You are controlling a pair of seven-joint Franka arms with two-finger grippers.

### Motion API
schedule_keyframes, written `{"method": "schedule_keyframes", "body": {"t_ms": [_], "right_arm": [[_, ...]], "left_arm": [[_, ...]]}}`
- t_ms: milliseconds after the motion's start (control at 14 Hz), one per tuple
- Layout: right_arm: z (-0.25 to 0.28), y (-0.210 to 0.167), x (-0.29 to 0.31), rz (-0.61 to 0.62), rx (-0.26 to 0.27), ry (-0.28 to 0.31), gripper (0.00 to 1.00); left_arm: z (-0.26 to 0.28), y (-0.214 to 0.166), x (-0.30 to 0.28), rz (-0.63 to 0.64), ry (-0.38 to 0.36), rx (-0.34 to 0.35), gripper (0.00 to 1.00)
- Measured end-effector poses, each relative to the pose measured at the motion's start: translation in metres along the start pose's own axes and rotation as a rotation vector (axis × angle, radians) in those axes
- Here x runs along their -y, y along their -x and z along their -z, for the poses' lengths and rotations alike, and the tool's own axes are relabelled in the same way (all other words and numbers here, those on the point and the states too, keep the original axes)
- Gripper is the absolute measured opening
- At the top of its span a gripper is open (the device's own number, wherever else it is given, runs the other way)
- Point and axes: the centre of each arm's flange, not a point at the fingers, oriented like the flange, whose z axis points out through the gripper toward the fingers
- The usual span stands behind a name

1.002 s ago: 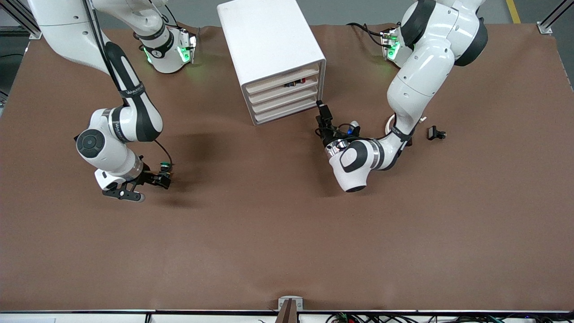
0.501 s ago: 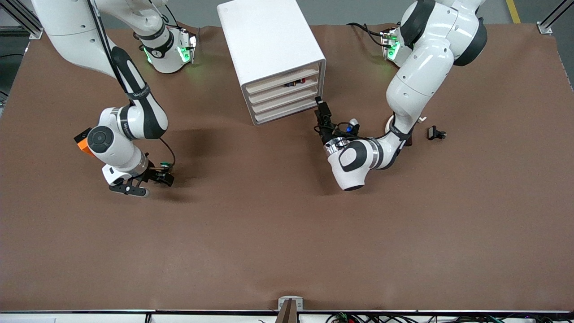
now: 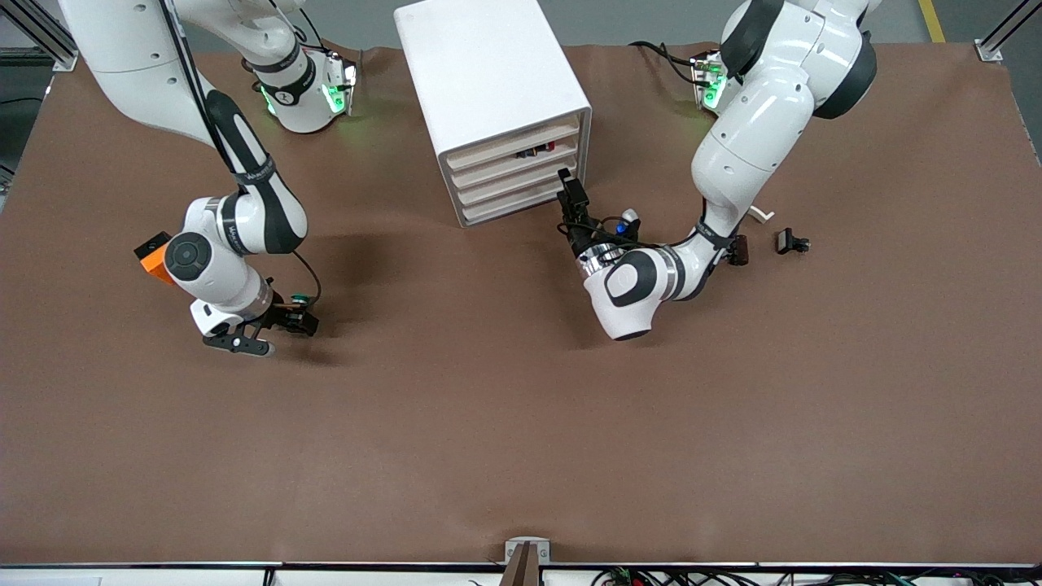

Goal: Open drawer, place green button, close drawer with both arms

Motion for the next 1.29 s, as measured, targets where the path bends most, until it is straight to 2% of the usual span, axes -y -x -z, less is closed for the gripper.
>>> {"method": "schedule_keyframes", "body": {"t_ms": [72, 143, 215, 286, 501, 573, 644, 716, 1002, 1217, 1289], "right_arm": [[-0.002, 0.001, 0.0, 0.0, 0.005, 0.002, 1.0], [-0.004, 0.002, -0.001, 0.0, 0.01, 0.003, 1.0], [-0.005, 0.003, -0.001, 0.0, 0.013, 0.004, 1.0], [-0.006, 0.004, -0.001, 0.0, 0.016, 0.005, 1.0], [-0.008, 0.006, -0.002, -0.001, 0.022, 0.007, 1.0], [-0.008, 0.006, -0.002, -0.001, 0.023, 0.007, 0.96], [-0.008, 0.006, -0.002, -0.001, 0.025, 0.007, 0.96], [-0.009, 0.007, -0.002, -0.001, 0.029, 0.008, 0.88], [-0.007, 0.007, 0.0, -0.002, 0.03, 0.007, 0.42], [-0.007, 0.007, -0.001, -0.015, 0.031, 0.008, 0.41], [-0.007, 0.007, -0.001, -0.031, 0.035, 0.009, 0.41]], "left_arm": [[-0.002, 0.0, -0.001, 0.001, -0.001, -0.003, 0.8], [-0.003, 0.001, -0.001, 0.002, -0.002, -0.005, 0.74], [-0.004, 0.001, -0.002, 0.003, -0.004, -0.007, 0.61], [-0.005, 0.001, -0.003, 0.004, -0.005, -0.008, 0.57], [-0.011, 0.003, -0.004, 0.006, -0.007, -0.018, 0.57], [-0.013, 0.004, -0.005, 0.007, -0.008, -0.021, 0.57], [-0.015, 0.004, -0.006, 0.008, -0.009, -0.024, 0.57], [-0.016, 0.004, -0.006, 0.009, -0.011, -0.026, 0.57], [-0.023, 0.004, -0.01, 0.017, -0.017, -0.034, 0.57], [-0.03, 0.005, -0.014, 0.022, -0.023, -0.045, 0.53], [-0.034, 0.007, -0.015, 0.023, -0.023, -0.053, 0.47]]}}
